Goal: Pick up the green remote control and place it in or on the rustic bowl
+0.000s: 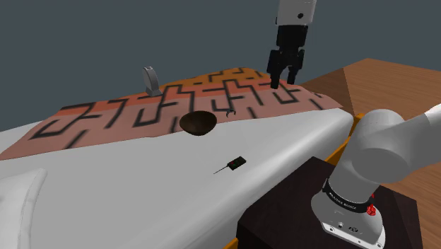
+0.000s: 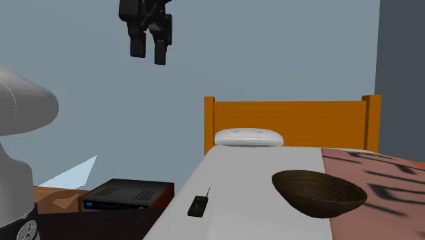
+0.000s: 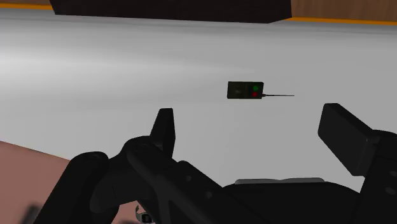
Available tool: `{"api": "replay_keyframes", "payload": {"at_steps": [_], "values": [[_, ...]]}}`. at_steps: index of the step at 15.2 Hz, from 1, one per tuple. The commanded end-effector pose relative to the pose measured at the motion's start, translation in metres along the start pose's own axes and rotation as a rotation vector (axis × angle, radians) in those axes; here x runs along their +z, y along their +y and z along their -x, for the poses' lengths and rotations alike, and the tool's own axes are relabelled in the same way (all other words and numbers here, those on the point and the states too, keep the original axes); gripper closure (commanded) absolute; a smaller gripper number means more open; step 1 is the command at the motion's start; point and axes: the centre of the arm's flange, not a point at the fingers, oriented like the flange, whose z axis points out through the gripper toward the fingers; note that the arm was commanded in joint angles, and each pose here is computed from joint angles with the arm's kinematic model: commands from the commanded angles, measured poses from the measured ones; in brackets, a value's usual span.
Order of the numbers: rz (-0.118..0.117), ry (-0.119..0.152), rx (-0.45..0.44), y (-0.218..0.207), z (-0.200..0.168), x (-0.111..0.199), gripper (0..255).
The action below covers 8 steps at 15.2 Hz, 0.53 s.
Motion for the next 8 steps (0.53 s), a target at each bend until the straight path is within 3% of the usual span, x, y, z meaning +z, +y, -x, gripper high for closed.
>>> {"api": "replay_keyframes", "payload": {"at_steps": [1,8], "values": [[0.000,0.000,0.000,0.000,0.000,0.000,0],[0.063,-0.030,-0.328,-0.032,-0.050,0.077,0]]}}
